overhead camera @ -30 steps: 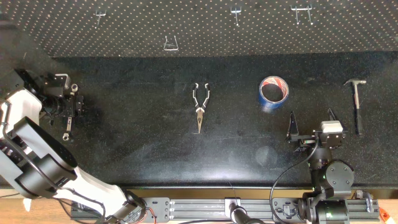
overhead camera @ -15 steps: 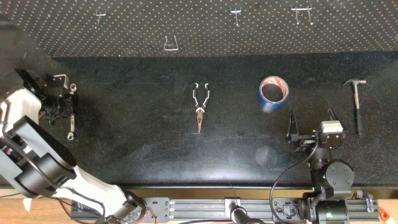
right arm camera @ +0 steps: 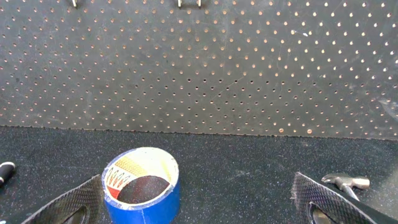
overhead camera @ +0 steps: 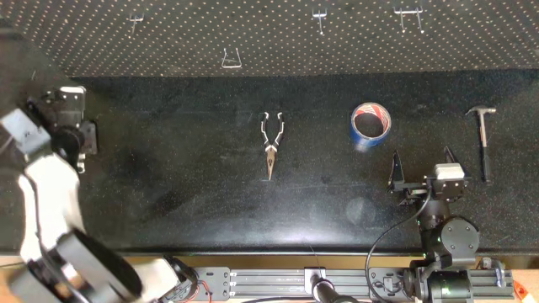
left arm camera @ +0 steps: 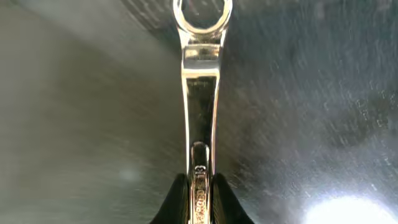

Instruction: Place Tools Onto Pegboard

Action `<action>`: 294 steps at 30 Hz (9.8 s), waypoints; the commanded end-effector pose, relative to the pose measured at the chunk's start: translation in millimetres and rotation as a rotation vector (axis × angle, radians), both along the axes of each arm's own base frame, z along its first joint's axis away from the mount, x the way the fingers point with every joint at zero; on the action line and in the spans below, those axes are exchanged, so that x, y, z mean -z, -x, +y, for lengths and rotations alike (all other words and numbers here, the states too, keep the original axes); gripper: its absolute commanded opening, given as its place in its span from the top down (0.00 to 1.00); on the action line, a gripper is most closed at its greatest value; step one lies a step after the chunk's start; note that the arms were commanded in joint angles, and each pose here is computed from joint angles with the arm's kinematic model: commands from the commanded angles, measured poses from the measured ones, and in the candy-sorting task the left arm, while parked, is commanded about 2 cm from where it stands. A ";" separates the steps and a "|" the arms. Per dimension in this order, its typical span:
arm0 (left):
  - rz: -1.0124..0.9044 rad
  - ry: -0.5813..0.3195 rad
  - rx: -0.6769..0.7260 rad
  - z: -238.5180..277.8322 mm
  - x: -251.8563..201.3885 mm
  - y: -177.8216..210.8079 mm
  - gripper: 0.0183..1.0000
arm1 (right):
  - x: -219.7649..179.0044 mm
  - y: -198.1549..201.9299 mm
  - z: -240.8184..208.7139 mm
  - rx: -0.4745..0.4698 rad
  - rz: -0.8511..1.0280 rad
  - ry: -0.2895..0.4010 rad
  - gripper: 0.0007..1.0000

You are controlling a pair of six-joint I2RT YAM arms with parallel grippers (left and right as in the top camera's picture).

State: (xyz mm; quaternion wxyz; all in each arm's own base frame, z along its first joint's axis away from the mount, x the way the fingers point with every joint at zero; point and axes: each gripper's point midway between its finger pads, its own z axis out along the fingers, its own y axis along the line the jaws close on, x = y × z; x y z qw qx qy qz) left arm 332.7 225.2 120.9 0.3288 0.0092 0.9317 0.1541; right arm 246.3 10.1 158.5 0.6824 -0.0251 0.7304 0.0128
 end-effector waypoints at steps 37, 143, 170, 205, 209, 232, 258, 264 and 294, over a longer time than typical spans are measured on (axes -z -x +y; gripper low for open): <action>-0.570 0.207 0.105 -159.6 -112.7 -87.2 0.99 | 0.9 0.3 0.2 0.000 0.000 0.011 0.02; -0.505 0.167 0.089 -149.1 -84.2 -110.2 0.99 | 0.9 0.3 0.2 0.000 0.000 0.011 0.02; -0.447 0.120 -0.004 -159.9 -153.7 37.8 0.01 | 0.9 0.3 0.2 0.000 0.000 0.011 0.02; 0.324 0.319 -0.009 -389.6 -9.6 22.7 0.00 | 0.9 0.3 0.2 0.000 0.000 0.011 0.02; 0.344 0.290 0.027 -404.0 -0.2 0.4 0.00 | 0.9 0.3 0.2 0.000 0.000 0.011 0.02; 0.490 0.370 -0.016 -414.9 61.7 -24.0 0.00 | 0.9 0.3 0.2 0.000 0.000 0.011 0.02; 0.522 0.389 -0.035 -414.6 87.0 -31.2 0.00 | 1.1 0.3 0.2 0.000 0.001 0.011 0.02; 0.534 0.383 -0.039 -414.2 92.0 -30.2 0.00 | 1.1 0.3 0.2 0.000 0.001 0.011 0.02; 0.560 0.404 -0.029 -420.2 102.3 -29.0 0.00 | 1.1 0.3 0.2 0.000 0.001 0.011 0.02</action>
